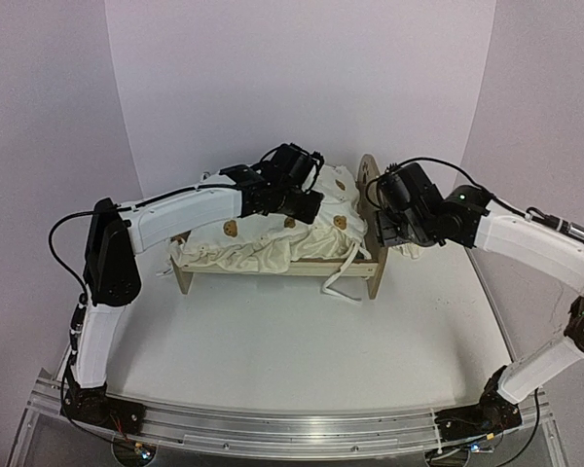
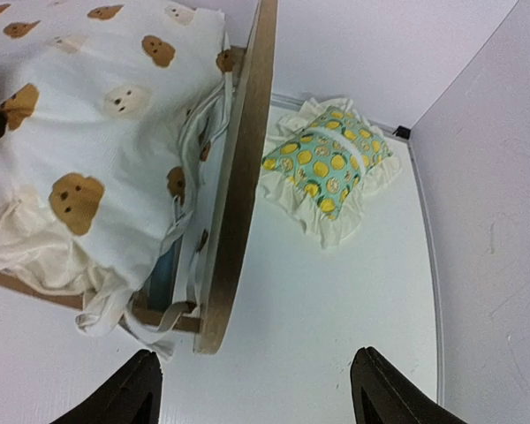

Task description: Set up the pet bed

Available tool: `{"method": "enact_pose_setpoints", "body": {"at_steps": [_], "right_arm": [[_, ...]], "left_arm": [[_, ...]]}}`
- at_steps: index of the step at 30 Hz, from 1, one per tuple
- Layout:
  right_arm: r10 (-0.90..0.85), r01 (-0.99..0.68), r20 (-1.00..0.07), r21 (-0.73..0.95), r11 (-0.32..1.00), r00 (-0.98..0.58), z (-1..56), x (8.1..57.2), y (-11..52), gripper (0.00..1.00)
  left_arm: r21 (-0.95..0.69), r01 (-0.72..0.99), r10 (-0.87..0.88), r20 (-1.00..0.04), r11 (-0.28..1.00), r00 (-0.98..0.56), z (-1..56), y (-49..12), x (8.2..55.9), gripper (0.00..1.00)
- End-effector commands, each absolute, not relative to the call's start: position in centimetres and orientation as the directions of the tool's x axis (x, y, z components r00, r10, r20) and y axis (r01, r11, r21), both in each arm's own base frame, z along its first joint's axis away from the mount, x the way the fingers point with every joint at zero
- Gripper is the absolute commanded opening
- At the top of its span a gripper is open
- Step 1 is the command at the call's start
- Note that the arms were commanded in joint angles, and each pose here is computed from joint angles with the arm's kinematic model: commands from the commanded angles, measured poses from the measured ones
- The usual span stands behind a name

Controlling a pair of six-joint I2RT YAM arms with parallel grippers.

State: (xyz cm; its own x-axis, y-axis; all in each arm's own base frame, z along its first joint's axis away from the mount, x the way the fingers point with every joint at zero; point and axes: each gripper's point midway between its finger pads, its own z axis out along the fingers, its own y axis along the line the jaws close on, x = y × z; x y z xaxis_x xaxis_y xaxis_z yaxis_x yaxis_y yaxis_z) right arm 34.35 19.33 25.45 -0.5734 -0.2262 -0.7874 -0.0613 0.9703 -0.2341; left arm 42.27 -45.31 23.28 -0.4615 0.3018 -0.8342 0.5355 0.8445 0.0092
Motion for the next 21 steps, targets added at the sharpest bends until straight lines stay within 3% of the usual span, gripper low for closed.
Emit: {"method": "enact_pose_setpoints", "body": {"at_steps": [1, 7, 11, 17, 21], "right_arm": [[-0.165, -0.131, -0.771, -0.107, 0.986, -0.615, 24.1, 31.4, 19.3, 0.75], [-0.148, -0.128, -0.754, -0.085, 0.988, -0.640, 22.2, 29.5, 17.8, 0.76], [-0.159, -0.149, -0.740, -0.079, 0.986, -0.654, 21.0, 29.0, 17.8, 0.76], [-0.157, -0.175, -0.742, -0.054, 0.983, -0.651, 21.0, 29.0, 18.4, 0.75], [-0.141, -0.183, -0.756, -0.029, 0.983, -0.639, 21.1, 29.2, 18.9, 0.71]], "left_arm": [[-0.034, 0.556, 0.281, -0.836, 0.830, -0.471, 23.5, -47.2, 41.6, 0.04], [-0.052, 0.570, 0.292, -0.818, 0.820, -0.496, 21.4, -48.4, 40.6, 0.17], [-0.024, 0.551, 0.299, -0.820, 0.834, -0.488, 21.5, -48.5, 40.2, 0.34], [-0.036, 0.547, 0.246, -0.867, 0.836, -0.433, 26.2, -47.0, 39.0, 0.67], [-0.046, 0.554, 0.224, -0.884, 0.831, -0.410, 28.7, -45.7, 38.0, 0.79]]}}
